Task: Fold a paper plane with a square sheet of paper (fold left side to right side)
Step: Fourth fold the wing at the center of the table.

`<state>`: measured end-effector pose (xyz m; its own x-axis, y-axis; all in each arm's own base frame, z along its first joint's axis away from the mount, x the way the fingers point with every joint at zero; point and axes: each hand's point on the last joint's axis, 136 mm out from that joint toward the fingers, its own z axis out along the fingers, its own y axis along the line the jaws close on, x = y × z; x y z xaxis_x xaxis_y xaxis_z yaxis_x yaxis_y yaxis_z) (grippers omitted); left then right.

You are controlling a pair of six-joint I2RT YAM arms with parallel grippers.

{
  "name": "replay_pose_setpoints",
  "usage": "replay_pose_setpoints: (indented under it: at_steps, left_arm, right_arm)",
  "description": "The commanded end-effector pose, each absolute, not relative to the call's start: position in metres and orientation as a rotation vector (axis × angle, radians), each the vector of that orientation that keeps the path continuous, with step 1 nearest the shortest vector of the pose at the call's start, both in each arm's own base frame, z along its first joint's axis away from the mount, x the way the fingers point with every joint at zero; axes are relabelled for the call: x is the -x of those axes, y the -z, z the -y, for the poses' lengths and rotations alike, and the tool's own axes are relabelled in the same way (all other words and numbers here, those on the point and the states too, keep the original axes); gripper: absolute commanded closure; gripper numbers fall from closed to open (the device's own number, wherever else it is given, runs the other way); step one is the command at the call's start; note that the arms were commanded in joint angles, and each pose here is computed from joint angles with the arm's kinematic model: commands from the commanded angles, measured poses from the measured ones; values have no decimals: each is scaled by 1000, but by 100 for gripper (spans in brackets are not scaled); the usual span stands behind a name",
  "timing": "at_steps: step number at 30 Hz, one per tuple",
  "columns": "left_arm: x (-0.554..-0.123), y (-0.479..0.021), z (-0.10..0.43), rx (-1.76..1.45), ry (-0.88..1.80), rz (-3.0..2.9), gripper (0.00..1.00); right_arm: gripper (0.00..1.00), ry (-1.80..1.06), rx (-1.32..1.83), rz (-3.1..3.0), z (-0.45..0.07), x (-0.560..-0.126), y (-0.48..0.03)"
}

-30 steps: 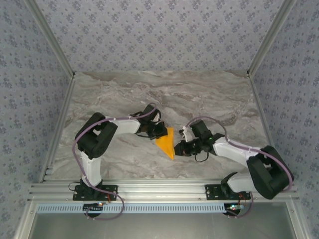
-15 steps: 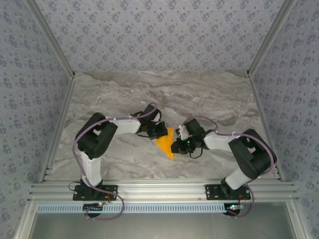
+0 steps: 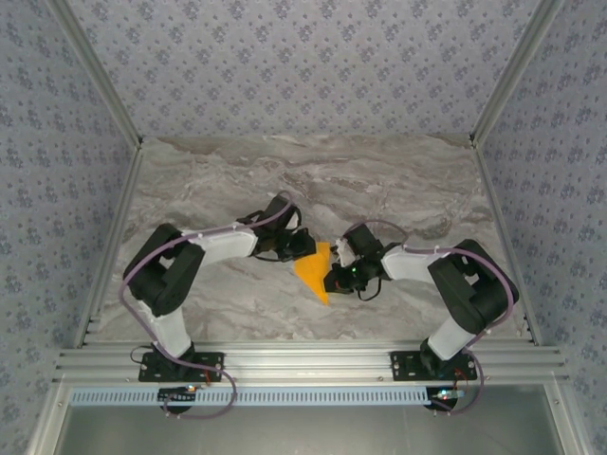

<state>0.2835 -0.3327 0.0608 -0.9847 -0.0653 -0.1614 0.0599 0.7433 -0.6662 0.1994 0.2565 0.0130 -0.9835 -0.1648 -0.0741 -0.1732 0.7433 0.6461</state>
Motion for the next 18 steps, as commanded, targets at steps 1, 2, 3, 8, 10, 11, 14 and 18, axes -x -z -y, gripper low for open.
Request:
replay_pose_setpoints:
  at_steps: [1, 2, 3, 8, 10, 11, 14, 18]
  left_arm:
    - [-265, -68, 339, -73, 1146, -2734, 93]
    - [-261, -67, 342, -78, 1181, -2726, 94]
    - [-256, -66, 346, -87, 1215, -2721, 96]
    - [-239, -51, 358, -118, 1266, -2731, 100]
    - [-235, -47, 364, -118, 1292, -2727, 100]
    - [-234, -45, 365, -114, 1299, -2725, 100]
    - [-230, -40, 368, -112, 1302, -2724, 100]
    - [-227, -25, 359, -68, 1232, -2768, 100]
  right_arm:
    - [97, -702, 225, -3162, -209, -169, 37]
    - [97, -697, 226, -3168, -209, -169, 37]
    - [97, -690, 231, -3170, -208, -168, 37]
    - [98, -640, 262, -3186, -207, -168, 39]
    - [98, -629, 267, -3191, -207, -166, 39]
    - [98, -628, 267, -3192, -207, -166, 39]
    - [98, -610, 275, -3199, -206, -165, 40]
    - [98, -585, 284, -3209, -205, -164, 42]
